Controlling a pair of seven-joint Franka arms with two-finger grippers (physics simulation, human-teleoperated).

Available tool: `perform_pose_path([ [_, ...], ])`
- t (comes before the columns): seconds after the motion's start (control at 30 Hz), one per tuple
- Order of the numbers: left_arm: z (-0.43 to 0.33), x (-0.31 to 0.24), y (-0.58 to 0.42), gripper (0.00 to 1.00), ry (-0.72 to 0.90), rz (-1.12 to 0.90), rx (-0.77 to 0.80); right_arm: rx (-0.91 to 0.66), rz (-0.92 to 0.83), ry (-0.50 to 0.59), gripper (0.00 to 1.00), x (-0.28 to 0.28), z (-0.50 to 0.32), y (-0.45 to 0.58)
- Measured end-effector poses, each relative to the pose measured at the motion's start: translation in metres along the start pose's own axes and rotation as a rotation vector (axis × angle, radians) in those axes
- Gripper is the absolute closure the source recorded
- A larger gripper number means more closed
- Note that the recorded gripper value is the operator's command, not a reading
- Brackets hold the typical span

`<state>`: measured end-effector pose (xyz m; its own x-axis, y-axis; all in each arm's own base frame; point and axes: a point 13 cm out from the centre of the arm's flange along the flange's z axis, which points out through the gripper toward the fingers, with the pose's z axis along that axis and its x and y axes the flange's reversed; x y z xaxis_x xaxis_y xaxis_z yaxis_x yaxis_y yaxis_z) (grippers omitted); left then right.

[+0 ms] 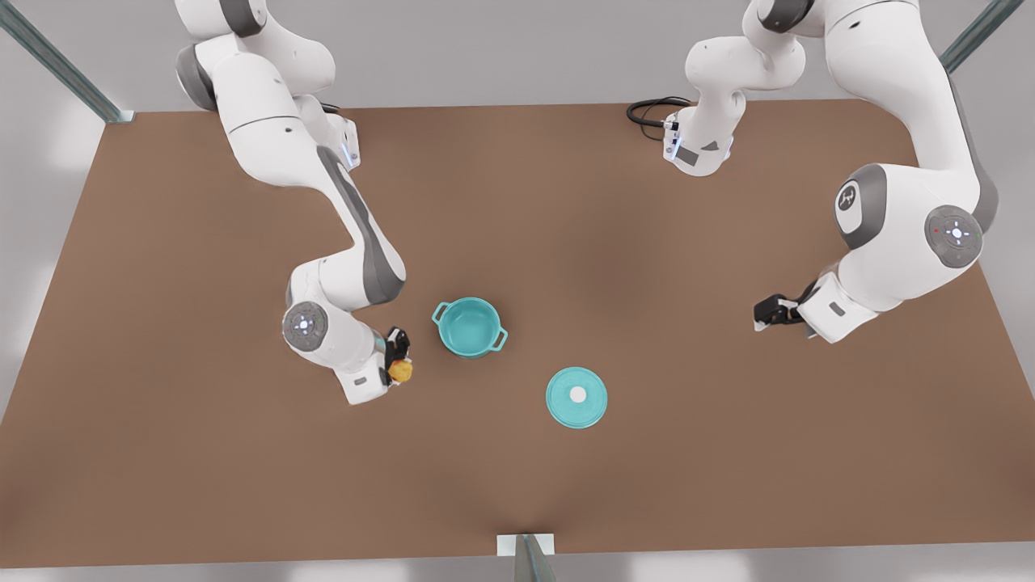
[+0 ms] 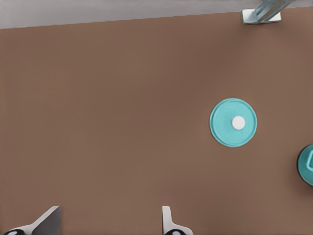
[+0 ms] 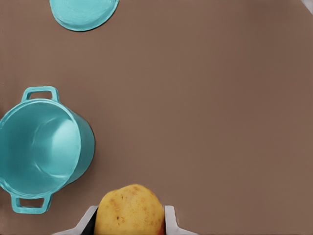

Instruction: Open the pot lid and put the potato into the pot

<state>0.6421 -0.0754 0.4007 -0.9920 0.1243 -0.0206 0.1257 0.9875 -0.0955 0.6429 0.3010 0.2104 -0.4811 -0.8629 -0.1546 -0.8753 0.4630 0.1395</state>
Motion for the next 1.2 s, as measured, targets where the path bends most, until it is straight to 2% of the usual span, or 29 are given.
perform_pose_path([
  [0.13, 0.0, -0.002, 0.003, 0.0, -0.007, 0.001, -0.015, -0.048, 0.035, -0.008, 0.52, -0.036, 0.026, 0.054],
  [0.27, 0.0, -0.003, 0.005, 0.0, -0.009, -0.001, -0.02, -0.074, 0.085, 0.015, 0.52, -0.046, 0.056, 0.091],
  [0.53, 0.002, -0.003, 0.001, 0.0, -0.012, 0.004, -0.021, -0.076, 0.206, 0.03, 0.52, -0.048, 0.095, 0.123],
  [0.77, 0.027, 0.026, -0.031, 0.0, 0.115, 0.019, -0.071, -0.072, 0.293, 0.032, 0.52, -0.04, 0.105, 0.146],
  [0.83, 0.02, 0.037, -0.024, 0.0, 0.136, -0.02, -0.065, -0.066, 0.315, 0.027, 0.0, -0.041, 0.104, 0.145],
  [1.0, 0.008, 0.052, -0.024, 0.0, 0.159, -0.073, -0.064, -0.048, 0.367, 0.007, 0.0, -0.045, 0.102, 0.14],
  [1.07, 0.001, 0.056, -0.03, 0.0, 0.161, -0.077, -0.067, -0.008, 0.415, -0.031, 0.0, -0.042, 0.071, 0.109],
  [1.13, 0.001, 0.059, -0.034, 0.0, 0.173, -0.084, -0.067, 0.116, 0.558, -0.09, 0.0, 0.007, -0.013, -0.013],
  [1.2, -0.004, 0.06, -0.035, 0.0, 0.17, -0.092, -0.071, 0.215, 0.741, -0.122, 0.0, 0.116, -0.109, -0.143],
])
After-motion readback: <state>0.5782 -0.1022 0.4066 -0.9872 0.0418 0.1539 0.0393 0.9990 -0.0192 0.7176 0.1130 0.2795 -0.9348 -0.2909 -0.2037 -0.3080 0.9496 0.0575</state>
